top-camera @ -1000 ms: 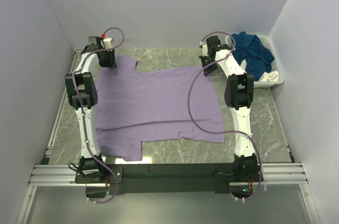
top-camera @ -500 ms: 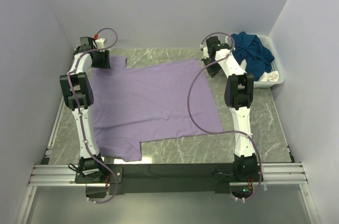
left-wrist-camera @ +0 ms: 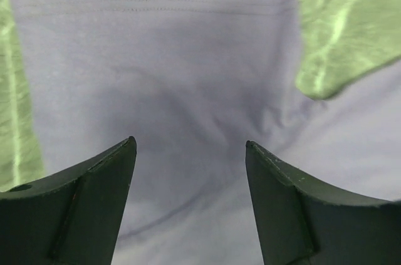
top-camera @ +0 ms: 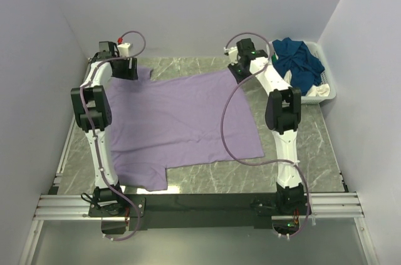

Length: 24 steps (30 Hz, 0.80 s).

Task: Fold and stack the t-shirts
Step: Flatten the tshirt out

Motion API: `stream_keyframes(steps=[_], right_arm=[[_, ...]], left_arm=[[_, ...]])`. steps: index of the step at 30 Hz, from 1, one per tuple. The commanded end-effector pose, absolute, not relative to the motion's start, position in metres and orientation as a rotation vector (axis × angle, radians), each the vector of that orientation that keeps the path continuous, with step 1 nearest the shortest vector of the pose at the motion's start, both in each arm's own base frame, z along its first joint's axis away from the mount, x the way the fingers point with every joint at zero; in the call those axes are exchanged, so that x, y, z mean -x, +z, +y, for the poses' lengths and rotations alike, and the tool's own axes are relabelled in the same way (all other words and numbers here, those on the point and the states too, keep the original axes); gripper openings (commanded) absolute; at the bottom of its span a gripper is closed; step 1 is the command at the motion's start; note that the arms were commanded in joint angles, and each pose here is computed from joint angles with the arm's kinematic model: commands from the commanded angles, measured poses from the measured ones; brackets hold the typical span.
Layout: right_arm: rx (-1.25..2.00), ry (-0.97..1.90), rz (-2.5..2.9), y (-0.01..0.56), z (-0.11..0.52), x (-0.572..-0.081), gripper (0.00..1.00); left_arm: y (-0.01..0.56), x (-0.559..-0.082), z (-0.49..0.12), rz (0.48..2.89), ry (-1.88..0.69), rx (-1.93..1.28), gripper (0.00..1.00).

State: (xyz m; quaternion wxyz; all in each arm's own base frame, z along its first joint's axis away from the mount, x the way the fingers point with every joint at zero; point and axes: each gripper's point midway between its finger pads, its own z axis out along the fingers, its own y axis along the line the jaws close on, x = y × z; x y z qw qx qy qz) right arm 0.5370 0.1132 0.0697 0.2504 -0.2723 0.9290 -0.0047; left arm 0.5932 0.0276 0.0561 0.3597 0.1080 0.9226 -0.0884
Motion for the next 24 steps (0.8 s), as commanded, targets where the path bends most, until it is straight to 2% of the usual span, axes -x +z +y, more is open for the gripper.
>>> stream_keyframes(steps=[1,2,10,17,22,24], right_arm=[[0.936,-0.058,2.429,0.079,0.148,-0.543,0.28],[0.985,-0.079,2.443,0.068,0.15,-0.54,0.22],[1.155,-0.195,2.533,0.026,0.143,-0.518,0.13],[1.306,-0.202,2.666,0.016,0.118,-0.471,0.11],[1.419,-0.162,2.729,0.016,0.098,-0.433,0.07],[1.423,-0.104,2.727,0.023,0.095,-0.425,0.09]], left_arm=[[0.125,-0.595,0.02,2.243,-0.244,-0.318,0.76],[0.127,-0.592,0.02,2.245,-0.248,-0.317,0.76],[0.116,-0.565,0.014,2.3,-0.282,-0.343,0.77],[0.114,-0.567,0.018,2.314,-0.256,-0.336,0.77],[0.122,-0.587,0.028,2.27,-0.198,-0.284,0.75],[0.121,-0.596,0.029,2.255,-0.196,-0.275,0.75]])
